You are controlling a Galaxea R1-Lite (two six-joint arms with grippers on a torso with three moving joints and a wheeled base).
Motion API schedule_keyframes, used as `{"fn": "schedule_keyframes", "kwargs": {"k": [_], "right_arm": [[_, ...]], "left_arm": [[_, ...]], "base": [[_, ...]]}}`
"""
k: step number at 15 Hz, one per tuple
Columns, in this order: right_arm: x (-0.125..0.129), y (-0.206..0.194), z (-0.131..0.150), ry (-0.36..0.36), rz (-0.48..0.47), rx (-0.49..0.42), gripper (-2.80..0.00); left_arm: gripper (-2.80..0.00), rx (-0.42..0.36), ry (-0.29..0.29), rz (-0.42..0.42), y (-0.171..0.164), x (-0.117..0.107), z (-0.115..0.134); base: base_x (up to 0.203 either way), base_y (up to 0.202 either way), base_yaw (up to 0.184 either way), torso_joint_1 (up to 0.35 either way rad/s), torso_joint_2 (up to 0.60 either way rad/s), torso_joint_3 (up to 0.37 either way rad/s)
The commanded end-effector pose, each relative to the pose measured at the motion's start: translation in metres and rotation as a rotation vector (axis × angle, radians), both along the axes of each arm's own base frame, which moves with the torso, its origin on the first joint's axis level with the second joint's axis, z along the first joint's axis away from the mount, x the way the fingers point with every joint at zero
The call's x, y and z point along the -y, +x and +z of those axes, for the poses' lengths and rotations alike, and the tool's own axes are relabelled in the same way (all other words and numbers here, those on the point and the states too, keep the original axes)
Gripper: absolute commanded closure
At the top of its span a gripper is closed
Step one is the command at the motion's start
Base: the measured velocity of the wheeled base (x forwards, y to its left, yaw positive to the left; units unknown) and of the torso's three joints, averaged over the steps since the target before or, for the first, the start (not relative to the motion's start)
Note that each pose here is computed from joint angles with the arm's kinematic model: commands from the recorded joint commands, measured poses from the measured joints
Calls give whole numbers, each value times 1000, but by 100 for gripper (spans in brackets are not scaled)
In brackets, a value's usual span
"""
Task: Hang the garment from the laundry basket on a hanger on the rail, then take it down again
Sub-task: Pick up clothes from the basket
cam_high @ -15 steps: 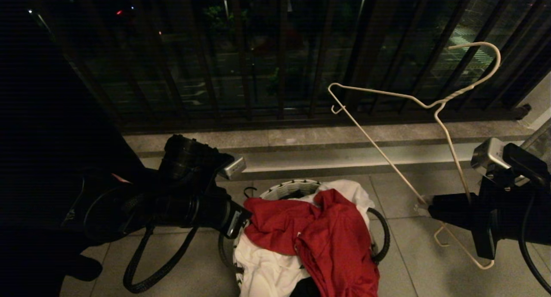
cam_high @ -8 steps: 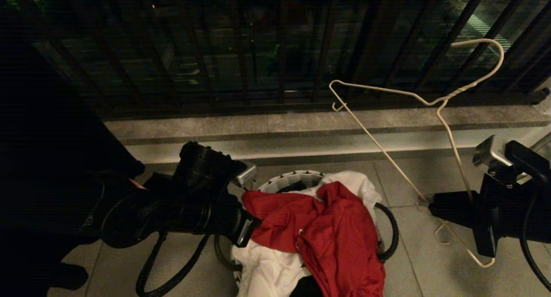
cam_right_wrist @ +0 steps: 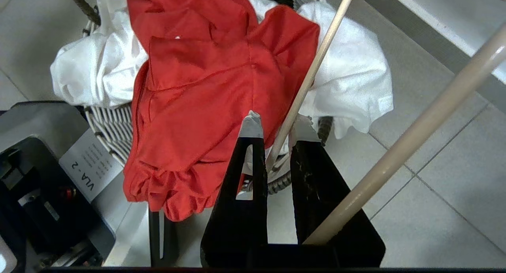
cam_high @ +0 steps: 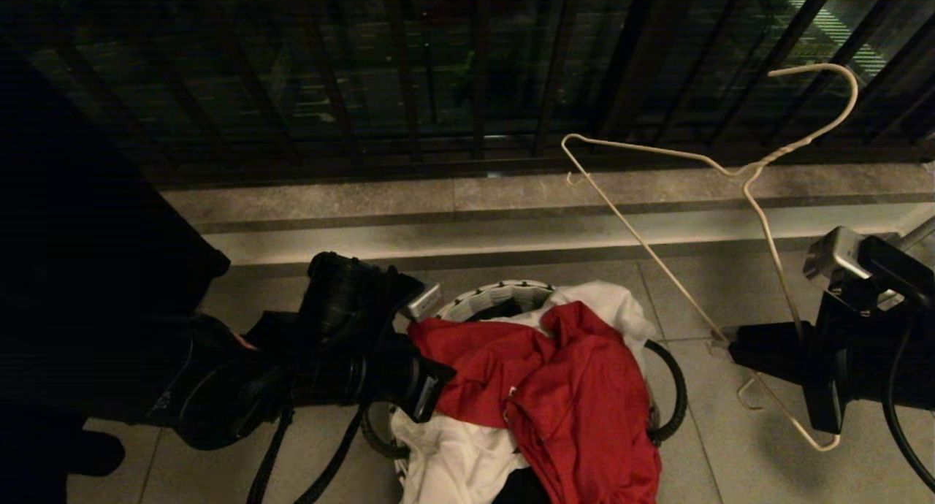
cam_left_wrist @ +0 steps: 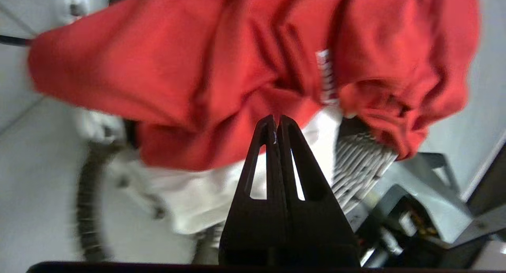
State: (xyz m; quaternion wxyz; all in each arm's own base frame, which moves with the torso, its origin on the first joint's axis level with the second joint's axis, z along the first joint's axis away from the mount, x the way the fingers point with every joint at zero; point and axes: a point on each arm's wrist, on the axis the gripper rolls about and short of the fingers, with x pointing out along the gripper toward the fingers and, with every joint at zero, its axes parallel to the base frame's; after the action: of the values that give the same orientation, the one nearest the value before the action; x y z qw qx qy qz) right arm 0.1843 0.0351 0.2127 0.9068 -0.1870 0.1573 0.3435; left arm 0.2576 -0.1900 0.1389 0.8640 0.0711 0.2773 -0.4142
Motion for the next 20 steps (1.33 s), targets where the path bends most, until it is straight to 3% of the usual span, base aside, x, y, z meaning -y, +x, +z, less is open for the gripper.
{"fn": "schedule_keyframes", "kwargs": {"k": [1, 9, 14, 20], "right_arm": [[1, 1, 0, 0, -2, 2, 0], [8, 5, 7, 5, -44, 23, 0], [12, 5, 14, 39, -80, 28, 0], [16, 6, 18, 43, -99, 39, 0]], "left_arm": [[0, -27, 0, -13, -4, 7, -7], [0, -52, -15, -73, -3, 47, -15], [0, -34, 16, -46, 11, 69, -28], [0, -28, 3, -64, -1, 70, -19]], "base": [[0, 0, 0, 0, 0, 0], [0, 0, 0, 0, 0, 0], [0, 0, 0, 0, 0, 0], [0, 0, 0, 0, 0, 0]]}}
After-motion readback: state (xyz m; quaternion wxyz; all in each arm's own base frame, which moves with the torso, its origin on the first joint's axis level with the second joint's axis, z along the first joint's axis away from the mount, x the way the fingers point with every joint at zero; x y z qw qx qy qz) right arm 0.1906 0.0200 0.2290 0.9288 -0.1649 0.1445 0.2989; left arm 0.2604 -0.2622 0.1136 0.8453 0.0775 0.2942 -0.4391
